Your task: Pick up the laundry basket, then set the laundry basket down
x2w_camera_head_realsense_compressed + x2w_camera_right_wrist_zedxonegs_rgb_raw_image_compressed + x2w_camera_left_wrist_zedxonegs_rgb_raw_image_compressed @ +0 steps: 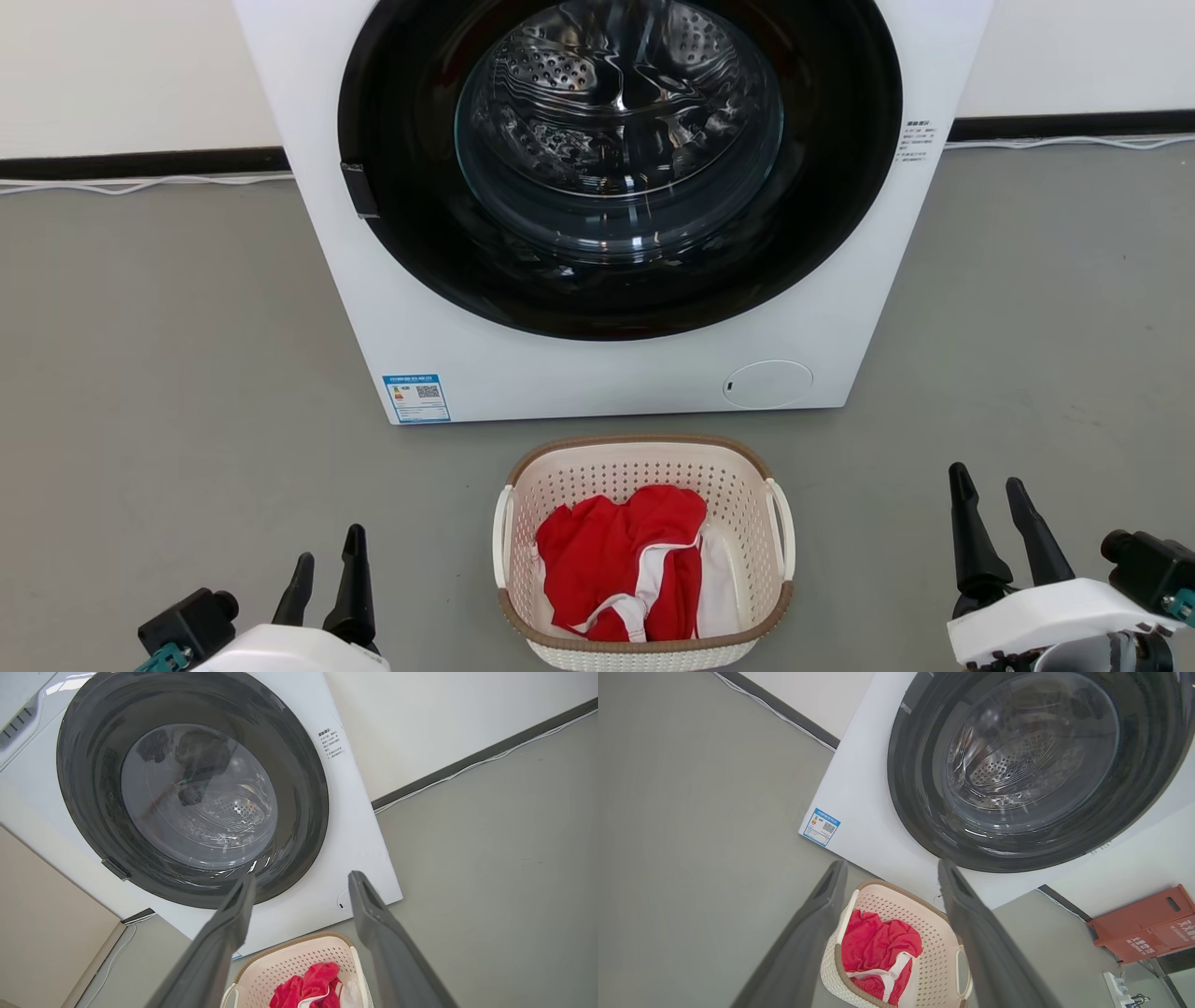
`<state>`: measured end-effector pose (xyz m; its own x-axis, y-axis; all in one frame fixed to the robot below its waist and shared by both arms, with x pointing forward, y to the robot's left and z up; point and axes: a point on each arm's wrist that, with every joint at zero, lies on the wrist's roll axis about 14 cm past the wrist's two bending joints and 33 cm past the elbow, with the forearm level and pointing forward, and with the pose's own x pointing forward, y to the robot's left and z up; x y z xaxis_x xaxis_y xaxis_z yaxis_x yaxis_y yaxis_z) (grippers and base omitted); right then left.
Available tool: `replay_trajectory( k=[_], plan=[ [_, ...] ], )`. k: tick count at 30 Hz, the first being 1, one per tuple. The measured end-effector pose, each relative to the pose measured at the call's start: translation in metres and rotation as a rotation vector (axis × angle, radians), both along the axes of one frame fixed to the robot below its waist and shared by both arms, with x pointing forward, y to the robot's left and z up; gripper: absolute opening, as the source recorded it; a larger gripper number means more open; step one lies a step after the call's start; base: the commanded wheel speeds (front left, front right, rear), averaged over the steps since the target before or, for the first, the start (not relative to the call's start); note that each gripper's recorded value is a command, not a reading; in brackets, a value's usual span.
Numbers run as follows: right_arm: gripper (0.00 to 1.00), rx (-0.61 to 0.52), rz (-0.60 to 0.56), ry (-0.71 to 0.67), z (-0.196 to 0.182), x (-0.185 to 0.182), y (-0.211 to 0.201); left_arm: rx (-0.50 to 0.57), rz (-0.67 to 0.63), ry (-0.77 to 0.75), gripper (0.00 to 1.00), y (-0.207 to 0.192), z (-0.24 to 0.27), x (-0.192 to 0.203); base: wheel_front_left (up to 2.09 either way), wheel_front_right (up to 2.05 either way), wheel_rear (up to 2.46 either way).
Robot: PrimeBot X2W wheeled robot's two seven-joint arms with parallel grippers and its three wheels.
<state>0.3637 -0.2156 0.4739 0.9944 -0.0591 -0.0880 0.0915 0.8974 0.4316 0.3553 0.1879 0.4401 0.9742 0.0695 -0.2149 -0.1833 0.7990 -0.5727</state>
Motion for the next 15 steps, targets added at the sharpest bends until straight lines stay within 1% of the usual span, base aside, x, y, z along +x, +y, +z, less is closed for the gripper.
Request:
replay_trajectory(
  k=[15],
  plan=[
    [1.0, -0.191, 0.025, -0.003, -0.0001, -0.0007, -0.001, 0.195, -0.04, -0.019, 1.0, -0.0012, 0.0038, 0.0017, 0.0, 0.0, 0.0]
  ],
)
